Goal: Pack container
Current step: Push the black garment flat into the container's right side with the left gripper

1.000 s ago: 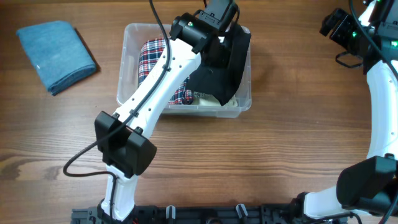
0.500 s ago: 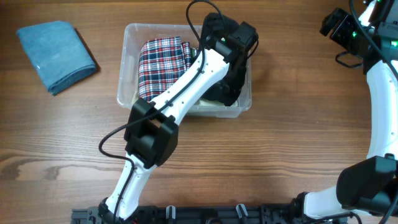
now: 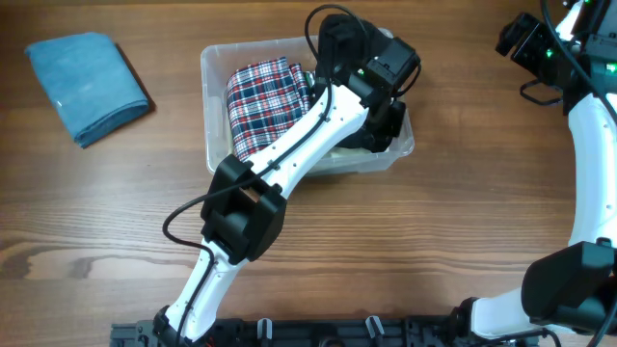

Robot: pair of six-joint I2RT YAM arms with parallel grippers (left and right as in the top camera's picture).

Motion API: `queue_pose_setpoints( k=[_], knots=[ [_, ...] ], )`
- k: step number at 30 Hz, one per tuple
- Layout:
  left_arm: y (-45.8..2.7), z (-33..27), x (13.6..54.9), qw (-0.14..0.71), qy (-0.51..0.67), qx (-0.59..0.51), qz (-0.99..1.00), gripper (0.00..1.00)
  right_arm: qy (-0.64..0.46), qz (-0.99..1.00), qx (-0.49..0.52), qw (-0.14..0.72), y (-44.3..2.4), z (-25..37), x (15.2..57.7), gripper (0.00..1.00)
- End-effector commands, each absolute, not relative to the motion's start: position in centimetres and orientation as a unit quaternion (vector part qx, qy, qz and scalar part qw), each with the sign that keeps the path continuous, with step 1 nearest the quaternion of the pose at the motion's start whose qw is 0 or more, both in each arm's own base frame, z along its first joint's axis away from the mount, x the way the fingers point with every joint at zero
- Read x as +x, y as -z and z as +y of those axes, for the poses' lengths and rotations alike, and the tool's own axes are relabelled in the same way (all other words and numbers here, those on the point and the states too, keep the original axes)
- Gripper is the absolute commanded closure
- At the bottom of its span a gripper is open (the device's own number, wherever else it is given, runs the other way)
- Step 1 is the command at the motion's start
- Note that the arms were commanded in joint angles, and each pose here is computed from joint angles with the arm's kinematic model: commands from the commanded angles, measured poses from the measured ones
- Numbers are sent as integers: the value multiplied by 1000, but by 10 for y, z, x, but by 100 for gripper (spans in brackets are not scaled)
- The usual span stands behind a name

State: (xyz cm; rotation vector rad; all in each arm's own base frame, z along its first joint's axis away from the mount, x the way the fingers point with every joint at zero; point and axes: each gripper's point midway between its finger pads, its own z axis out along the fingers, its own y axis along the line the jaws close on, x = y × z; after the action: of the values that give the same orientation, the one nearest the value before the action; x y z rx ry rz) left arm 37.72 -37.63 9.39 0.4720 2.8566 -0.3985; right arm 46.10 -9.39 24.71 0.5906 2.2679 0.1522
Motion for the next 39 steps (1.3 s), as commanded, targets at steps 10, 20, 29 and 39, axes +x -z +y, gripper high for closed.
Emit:
queue_pose_setpoints(
  k=[10,20,29,39],
  knots=[
    [-224,-347,464,334,138,147,921,78,-66,889,233,387,-248,-92,463,0],
    [-171,-320,539,395,45,121,909,77,-66,889,234,387,-248,-92,463,0],
    [-45,-331,531,288,60,146,945,78,-66,890,234,387,-248,-92,463,0],
    [16,-327,509,212,58,151,964,77,-66,890,234,386,-247,-92,464,0]
  ],
)
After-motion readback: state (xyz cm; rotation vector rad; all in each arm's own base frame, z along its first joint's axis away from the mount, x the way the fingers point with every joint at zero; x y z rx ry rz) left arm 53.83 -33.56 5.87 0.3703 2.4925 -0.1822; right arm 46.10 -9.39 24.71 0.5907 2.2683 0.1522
